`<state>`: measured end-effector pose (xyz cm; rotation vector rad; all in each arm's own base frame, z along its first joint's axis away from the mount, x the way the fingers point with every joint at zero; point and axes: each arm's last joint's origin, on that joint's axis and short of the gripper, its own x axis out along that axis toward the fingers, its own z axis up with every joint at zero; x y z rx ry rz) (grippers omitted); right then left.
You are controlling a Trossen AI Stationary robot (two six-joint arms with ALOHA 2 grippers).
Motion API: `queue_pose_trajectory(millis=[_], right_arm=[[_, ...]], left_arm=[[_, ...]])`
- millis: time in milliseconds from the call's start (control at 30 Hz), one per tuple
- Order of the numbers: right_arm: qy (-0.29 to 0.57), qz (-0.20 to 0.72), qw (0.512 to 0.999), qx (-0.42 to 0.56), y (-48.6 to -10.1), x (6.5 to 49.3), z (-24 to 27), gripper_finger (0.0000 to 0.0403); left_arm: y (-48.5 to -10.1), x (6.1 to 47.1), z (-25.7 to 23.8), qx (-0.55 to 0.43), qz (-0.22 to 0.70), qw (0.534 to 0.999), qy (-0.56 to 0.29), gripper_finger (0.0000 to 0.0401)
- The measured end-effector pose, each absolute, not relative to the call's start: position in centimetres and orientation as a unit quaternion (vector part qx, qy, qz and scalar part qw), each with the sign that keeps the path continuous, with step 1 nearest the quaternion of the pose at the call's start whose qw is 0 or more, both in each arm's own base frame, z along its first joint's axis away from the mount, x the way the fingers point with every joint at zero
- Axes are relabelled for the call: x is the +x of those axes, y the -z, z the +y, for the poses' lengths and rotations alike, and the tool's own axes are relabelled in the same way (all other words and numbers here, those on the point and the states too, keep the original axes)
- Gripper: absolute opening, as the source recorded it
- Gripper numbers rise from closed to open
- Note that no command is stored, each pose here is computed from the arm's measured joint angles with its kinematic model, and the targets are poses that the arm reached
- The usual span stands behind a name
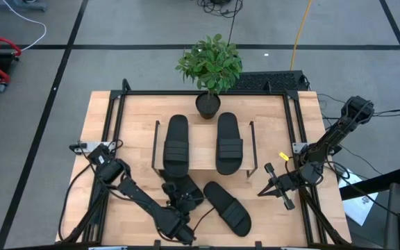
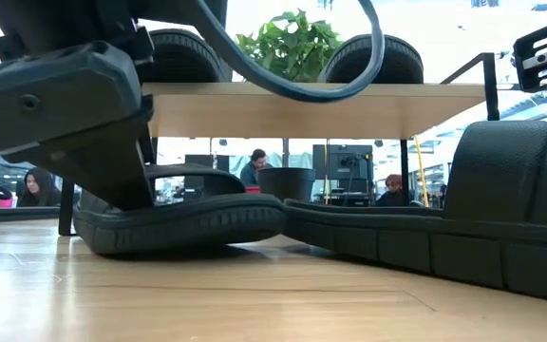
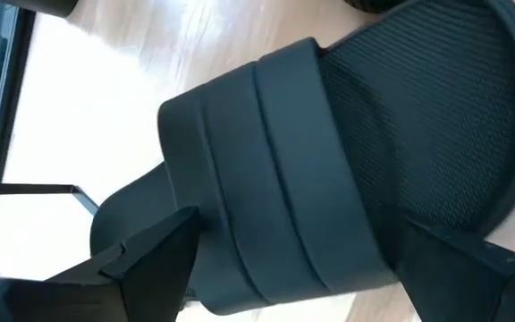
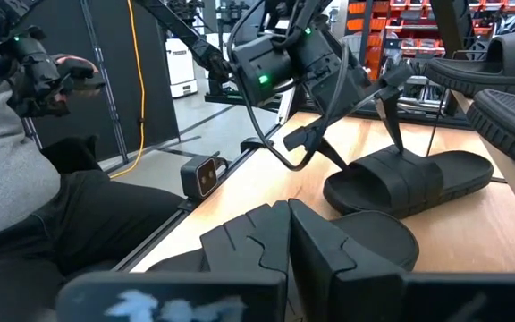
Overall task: Pick and place slides into the shelf
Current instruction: Put the left black slide under the shelf
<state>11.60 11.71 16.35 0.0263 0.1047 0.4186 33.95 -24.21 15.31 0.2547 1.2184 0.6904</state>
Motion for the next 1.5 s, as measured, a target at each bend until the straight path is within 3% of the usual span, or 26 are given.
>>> queue_pose_trajectory(millis=[300,400,500,700,767,933,1200,1500], right_arm=[[-0.207,0.052,0.977,0.013,-16.4,11.6,11.7,0.0000],[-0.207,0.052,0.977,0.013,-16.4,11.6,11.7,0.0000],[-0.207,0.052,0.977,0.013,-16.4,11.6,11.7,0.0000],[-0.208,0.052,0.977,0.013,-16.4,11.6,11.7,0.0000],[-0.208,0.052,0.977,0.013,-16.4,11.6,11.7,0.0000],[-0.208,0.053,0.977,0.019,-16.4,11.6,11.7,0.0000],[-0.208,0.053,0.976,0.019,-16.4,11.6,11.7,0.0000],[-0.208,0.053,0.976,0.019,-16.4,11.6,11.7,0.0000]], left_arm=[[-15.4,34.6,-23.1,0.121,0.540,0.759,-0.343,0.0351],[-15.4,34.8,-22.9,0.119,0.538,0.760,-0.345,0.0329],[-15.2,34.8,-22.7,0.113,0.535,0.760,-0.353,0.0267],[-15.0,35.0,-22.8,0.087,0.551,0.758,-0.338,0.0066],[-15.0,35.1,-23.0,0.086,0.558,0.758,-0.326,0.0020],[-15.2,34.4,-24.4,0.104,0.560,0.765,-0.299,0.0011],[-16.5,32.2,-28.1,0.216,0.528,0.789,-0.228,0.0002],[-17.5,30.7,-28.6,0.316,0.508,0.768,-0.228,0.0001]])
